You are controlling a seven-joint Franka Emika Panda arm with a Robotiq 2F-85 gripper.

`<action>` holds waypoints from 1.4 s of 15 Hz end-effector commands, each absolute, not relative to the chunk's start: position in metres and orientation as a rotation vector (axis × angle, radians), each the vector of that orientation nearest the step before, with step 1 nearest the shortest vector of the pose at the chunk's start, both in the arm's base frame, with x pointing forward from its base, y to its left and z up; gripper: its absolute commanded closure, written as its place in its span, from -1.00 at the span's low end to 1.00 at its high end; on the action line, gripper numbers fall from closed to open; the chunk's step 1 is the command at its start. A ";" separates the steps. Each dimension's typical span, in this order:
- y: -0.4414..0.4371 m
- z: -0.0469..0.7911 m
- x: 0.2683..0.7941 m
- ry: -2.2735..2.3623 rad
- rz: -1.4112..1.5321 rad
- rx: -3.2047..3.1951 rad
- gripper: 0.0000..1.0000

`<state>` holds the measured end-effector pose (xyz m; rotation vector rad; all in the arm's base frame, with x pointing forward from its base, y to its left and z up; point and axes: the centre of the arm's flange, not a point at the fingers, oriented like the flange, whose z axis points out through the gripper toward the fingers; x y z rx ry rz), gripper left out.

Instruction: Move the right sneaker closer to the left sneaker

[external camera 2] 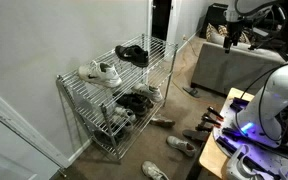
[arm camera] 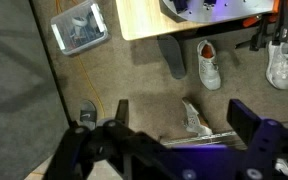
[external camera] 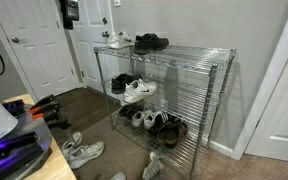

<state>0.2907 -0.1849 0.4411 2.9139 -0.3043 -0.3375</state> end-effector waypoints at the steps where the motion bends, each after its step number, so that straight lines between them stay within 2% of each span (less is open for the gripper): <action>1: -0.185 0.441 0.291 -0.304 -0.338 2.914 -1.00; 10: -0.180 0.434 0.292 -0.308 -0.317 2.908 -1.00; 15: -0.123 0.352 0.309 -0.269 -0.141 2.933 -1.00; 21: -0.071 0.287 0.342 -0.121 -0.097 2.990 -1.00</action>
